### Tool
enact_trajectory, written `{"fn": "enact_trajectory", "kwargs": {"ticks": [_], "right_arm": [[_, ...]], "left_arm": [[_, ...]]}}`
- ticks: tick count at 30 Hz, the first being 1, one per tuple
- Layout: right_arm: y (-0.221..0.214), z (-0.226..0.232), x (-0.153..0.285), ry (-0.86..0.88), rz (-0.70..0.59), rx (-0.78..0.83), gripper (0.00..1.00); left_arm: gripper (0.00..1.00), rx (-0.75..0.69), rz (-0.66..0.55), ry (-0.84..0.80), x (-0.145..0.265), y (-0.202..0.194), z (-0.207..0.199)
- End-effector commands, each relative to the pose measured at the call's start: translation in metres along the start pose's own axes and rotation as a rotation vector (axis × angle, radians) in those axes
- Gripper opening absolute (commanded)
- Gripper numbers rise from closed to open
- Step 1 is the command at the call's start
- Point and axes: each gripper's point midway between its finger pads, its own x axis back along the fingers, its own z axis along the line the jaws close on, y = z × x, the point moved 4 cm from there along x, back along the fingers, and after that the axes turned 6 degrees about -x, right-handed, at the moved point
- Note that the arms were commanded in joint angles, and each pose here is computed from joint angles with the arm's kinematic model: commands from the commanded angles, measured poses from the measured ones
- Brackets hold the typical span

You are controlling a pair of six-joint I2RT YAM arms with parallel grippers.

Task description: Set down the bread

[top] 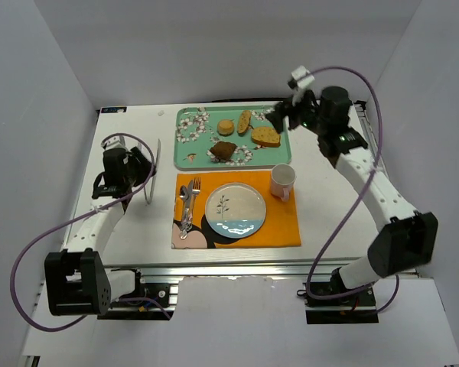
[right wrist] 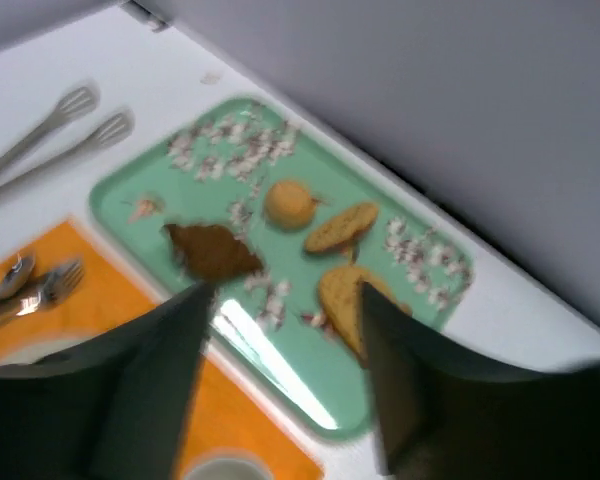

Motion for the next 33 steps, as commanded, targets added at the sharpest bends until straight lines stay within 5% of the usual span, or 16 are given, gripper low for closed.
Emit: {"fn": "enact_trajectory", "kwargs": {"ticks": [1, 3, 4, 5, 6, 7, 10, 11, 18, 26, 33], "right_arm": [[-0.083, 0.009, 0.032, 0.33, 0.086, 0.167, 0.55], [-0.092, 0.015, 0.048, 0.416, 0.092, 0.189, 0.25], [-0.094, 0.018, 0.053, 0.46, 0.103, 0.187, 0.09], [-0.106, 0.027, 0.06, 0.53, 0.144, 0.146, 0.07], [-0.108, 0.027, 0.064, 0.546, 0.161, 0.122, 0.09], [-0.11, 0.03, 0.066, 0.565, 0.175, 0.099, 0.32], [-0.113, 0.037, 0.072, 0.609, 0.201, 0.054, 0.81], [-0.113, 0.037, 0.072, 0.603, 0.202, 0.051, 0.85], [-0.114, 0.031, 0.08, 0.542, 0.193, 0.051, 0.87], [-0.115, 0.017, 0.085, 0.497, 0.195, 0.032, 0.87], [-0.114, 0.007, 0.084, 0.477, 0.195, 0.008, 0.87]], "left_arm": [[0.28, -0.032, 0.02, -0.033, -0.01, 0.006, -0.006], [0.05, -0.069, 0.059, -0.024, -0.018, 0.006, -0.006], [0.01, -0.075, 0.098, -0.004, -0.024, 0.002, -0.003], [0.04, -0.087, 0.112, 0.012, -0.027, 0.001, -0.001], [0.12, -0.119, 0.117, 0.04, -0.03, 0.002, 0.004], [0.44, -0.134, 0.135, 0.08, -0.031, 0.0, 0.011], [0.66, -0.249, 0.18, 0.116, -0.04, -0.004, 0.01], [0.71, -0.271, 0.211, 0.125, -0.047, -0.01, 0.014], [0.73, -0.435, 0.254, 0.113, -0.079, -0.013, 0.022], [0.73, -0.463, 0.237, 0.198, -0.101, -0.001, 0.03], [0.73, -0.497, 0.338, 0.185, -0.116, -0.032, 0.041]]}}
